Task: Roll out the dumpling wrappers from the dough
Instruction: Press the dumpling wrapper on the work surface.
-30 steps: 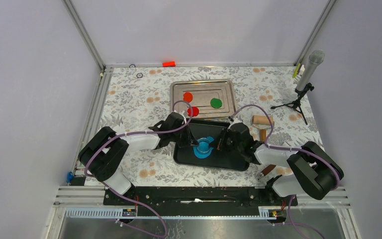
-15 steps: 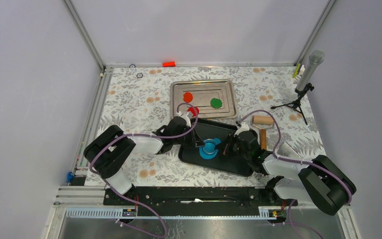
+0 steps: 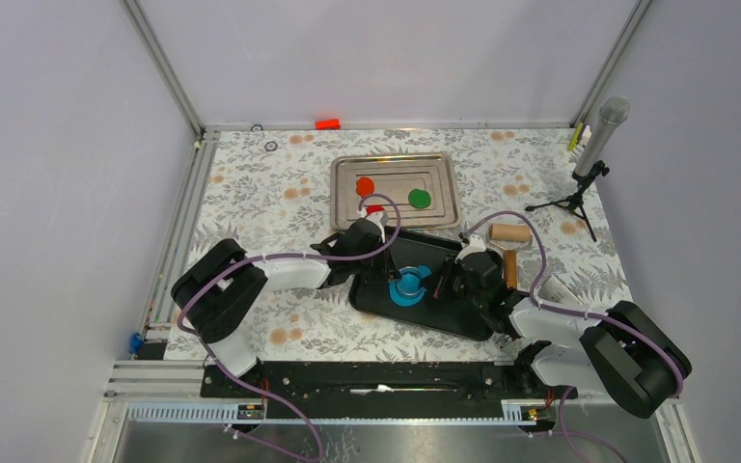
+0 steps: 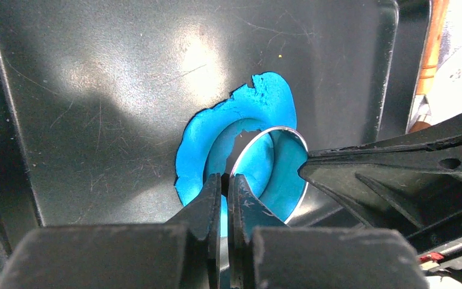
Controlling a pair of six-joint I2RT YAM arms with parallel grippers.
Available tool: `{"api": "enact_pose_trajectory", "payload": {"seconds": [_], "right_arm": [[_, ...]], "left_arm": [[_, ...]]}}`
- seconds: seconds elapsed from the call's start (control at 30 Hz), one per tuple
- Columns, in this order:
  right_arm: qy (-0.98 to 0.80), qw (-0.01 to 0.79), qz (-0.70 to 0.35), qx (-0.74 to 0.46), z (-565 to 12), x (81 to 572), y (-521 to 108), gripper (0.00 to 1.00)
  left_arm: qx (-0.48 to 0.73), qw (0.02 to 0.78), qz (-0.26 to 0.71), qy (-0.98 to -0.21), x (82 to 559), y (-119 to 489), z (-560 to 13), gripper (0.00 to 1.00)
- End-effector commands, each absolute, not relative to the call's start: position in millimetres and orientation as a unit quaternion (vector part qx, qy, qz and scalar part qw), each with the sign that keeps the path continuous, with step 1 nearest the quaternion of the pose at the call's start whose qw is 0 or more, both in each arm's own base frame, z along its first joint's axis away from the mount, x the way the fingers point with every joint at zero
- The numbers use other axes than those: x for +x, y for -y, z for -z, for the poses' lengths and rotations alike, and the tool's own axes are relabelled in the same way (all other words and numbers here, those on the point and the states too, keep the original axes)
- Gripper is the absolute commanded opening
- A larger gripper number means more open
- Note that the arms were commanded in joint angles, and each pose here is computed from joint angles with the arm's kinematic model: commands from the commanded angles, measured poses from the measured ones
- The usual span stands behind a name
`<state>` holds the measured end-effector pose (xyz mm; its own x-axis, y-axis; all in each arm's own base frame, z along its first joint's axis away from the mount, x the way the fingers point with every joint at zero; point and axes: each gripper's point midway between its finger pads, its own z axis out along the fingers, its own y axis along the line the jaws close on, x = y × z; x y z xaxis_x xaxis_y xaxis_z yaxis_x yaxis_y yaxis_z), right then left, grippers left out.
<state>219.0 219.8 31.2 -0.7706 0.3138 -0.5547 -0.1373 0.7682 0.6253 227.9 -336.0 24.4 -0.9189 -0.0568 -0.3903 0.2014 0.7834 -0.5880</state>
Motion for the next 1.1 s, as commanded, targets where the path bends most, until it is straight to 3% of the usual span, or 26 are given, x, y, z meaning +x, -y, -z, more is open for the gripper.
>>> {"api": "enact_pose_trajectory", "payload": {"seconds": [0.0,0.2,1.07], "right_arm": [[-0.933,0.219,-0.286,0.024,20.5,164.3,-204.7,0.0],[-0.93,0.242,-0.275,0.042,18.4,164.9,-193.1,0.0],[-0.941,0.183,-0.282,0.034,32.7,174.8,-222.0,0.0]], "left_arm": [[0.089,0.004,0.11,-0.99,119.5,250.0,94.7,0.0],[0.093,0.002,0.104,-0.99,118.9,249.9,97.4,0.0],[0.163,-0.048,0.148,-0.974,81.9,259.9,72.8,0.0]]}}
